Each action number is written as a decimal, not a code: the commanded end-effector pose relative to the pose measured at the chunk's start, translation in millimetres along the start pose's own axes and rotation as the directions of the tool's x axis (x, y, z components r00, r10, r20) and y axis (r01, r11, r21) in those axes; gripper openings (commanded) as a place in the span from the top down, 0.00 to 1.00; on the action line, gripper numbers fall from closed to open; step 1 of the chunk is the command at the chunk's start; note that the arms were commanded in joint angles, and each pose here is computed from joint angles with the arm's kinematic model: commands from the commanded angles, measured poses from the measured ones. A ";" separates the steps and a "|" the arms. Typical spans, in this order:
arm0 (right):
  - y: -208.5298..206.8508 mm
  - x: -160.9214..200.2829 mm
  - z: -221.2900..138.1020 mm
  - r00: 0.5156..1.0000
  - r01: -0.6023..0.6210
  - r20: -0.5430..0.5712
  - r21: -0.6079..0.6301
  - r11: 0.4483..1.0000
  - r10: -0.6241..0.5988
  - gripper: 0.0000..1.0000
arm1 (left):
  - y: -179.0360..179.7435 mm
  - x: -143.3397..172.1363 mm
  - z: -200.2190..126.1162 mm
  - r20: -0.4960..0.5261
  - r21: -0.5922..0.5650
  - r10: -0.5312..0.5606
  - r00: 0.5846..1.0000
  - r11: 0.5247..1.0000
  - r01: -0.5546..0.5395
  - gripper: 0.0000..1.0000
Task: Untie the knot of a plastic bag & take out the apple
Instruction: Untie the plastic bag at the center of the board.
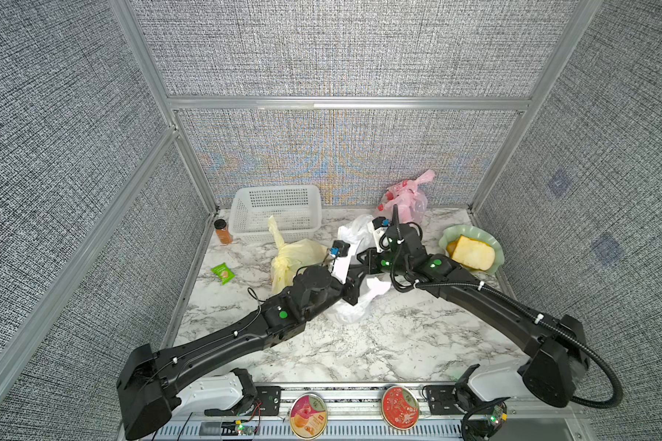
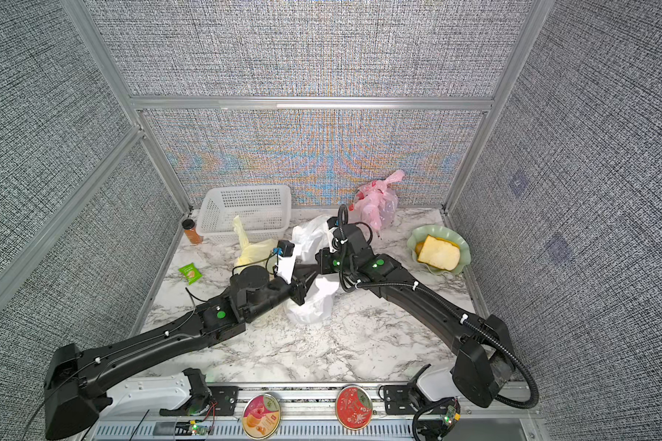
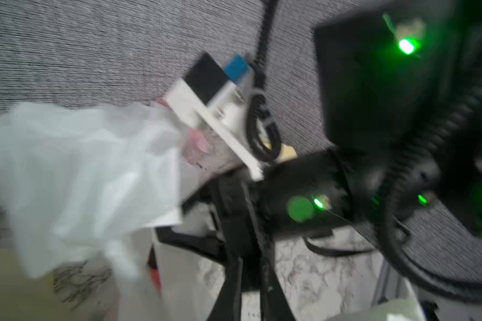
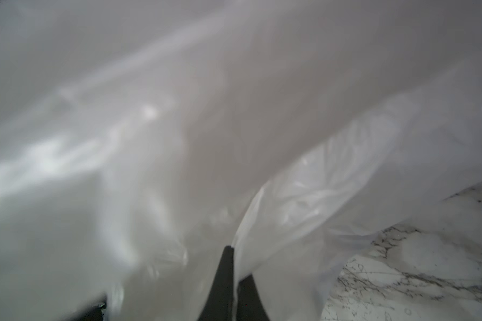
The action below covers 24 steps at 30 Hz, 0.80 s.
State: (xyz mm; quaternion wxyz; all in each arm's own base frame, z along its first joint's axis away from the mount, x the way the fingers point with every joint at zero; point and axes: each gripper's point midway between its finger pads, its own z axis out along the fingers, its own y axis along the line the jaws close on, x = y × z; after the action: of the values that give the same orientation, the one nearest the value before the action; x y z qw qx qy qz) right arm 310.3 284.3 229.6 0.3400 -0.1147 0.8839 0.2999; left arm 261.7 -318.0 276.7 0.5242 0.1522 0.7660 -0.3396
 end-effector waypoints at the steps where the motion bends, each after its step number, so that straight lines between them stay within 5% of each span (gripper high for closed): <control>1: -33.2 20.8 -9.2 0.997 -0.066 -0.030 0.117 0.991 0.070 1.00 | 34.6 26.2 7.3 0.009 -0.103 -0.152 0.988 0.983 0.152 0.84; 7: -70.4 40.2 -22.3 0.986 -0.166 0.045 0.113 0.980 0.162 1.00 | 58.1 120.8 26.2 -0.213 -0.166 -0.203 0.956 0.971 0.169 0.72; 11: -80.4 40.0 -34.8 0.988 -0.150 0.064 0.127 0.981 0.143 1.00 | 81.5 148.1 12.2 -0.254 -0.258 -0.226 0.940 0.953 0.160 0.63; 20: -60.0 36.7 -35.0 0.998 -0.054 0.014 0.044 0.998 0.053 1.00 | 19.1 81.0 -27.2 -0.133 0.106 -0.142 0.981 0.982 0.156 0.23; 24: -51.0 33.4 -25.4 0.999 -0.043 0.003 0.019 0.999 0.043 1.00 | 15.4 68.5 -23.5 -0.111 0.115 -0.177 0.978 0.975 0.189 0.19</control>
State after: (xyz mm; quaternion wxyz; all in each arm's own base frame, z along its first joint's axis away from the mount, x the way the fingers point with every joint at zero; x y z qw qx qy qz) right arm 290.8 217.9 191.5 0.3313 -0.0770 0.8970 0.2824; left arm 226.8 -292.0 204.6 0.4422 0.1229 0.7901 -0.4063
